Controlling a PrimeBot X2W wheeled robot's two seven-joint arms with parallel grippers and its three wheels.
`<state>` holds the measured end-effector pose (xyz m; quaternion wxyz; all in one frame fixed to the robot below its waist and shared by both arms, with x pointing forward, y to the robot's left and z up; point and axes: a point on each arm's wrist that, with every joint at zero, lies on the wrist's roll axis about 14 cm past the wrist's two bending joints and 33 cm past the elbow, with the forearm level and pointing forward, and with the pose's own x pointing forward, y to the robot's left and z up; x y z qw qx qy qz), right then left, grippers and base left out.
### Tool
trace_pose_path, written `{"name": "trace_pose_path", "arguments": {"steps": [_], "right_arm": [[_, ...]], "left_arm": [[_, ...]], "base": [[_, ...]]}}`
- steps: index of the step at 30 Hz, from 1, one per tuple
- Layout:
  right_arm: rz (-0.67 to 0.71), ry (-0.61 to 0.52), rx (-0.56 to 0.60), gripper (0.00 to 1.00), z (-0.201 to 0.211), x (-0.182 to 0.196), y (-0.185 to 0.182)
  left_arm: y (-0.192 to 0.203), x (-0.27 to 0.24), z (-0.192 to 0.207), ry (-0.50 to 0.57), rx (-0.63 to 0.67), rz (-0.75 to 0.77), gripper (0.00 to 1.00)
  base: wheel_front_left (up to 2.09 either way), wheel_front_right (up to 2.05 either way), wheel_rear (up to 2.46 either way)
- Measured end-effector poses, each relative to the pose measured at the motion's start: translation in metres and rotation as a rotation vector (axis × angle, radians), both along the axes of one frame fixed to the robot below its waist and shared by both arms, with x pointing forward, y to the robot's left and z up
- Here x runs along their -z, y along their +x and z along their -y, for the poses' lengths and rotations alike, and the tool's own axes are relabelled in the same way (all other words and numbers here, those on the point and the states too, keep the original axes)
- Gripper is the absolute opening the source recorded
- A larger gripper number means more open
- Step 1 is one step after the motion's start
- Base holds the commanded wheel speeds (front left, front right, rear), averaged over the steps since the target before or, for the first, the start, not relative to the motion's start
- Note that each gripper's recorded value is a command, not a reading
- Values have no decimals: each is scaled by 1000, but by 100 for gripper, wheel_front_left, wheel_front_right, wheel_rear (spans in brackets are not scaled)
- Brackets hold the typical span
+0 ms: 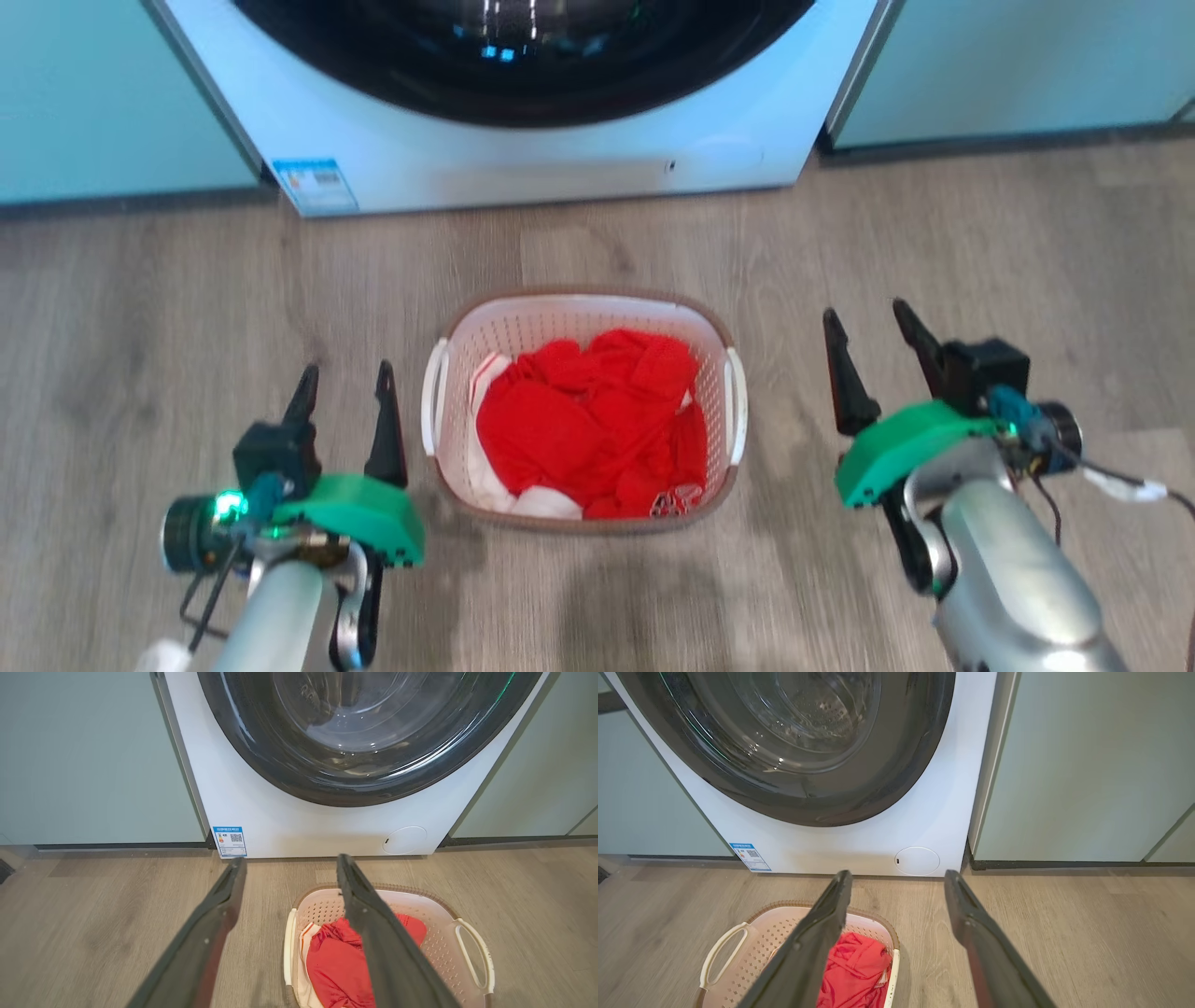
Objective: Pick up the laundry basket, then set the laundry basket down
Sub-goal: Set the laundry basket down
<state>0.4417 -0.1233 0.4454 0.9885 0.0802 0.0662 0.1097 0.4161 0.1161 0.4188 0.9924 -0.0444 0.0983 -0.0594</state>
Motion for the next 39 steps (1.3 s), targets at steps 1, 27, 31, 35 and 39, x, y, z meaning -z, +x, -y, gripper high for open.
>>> {"name": "trace_pose_path", "arguments": {"steps": [1,27,31,35,39], "right_arm": [[12,4,7,100,2,-5,-6],[151,28,88,100,23,-48,-83],[155,34,91,100,22,-50,-83],[155,35,94,100,23,-50,-83],[154,35,98,100,25,-49,-84]], "left_arm": [[-4,-5,-1,-3,-3,15,100],[-77,-56,-21,-26,-62,159,100],[-76,-56,-25,-25,-70,162,100],[-76,-56,-25,-17,-66,163,100],[-75,-56,-24,-17,-65,162,100]], "base": [[0,0,0],[0,0,0],[0,0,0],[0,0,0],[0,0,0]]}}
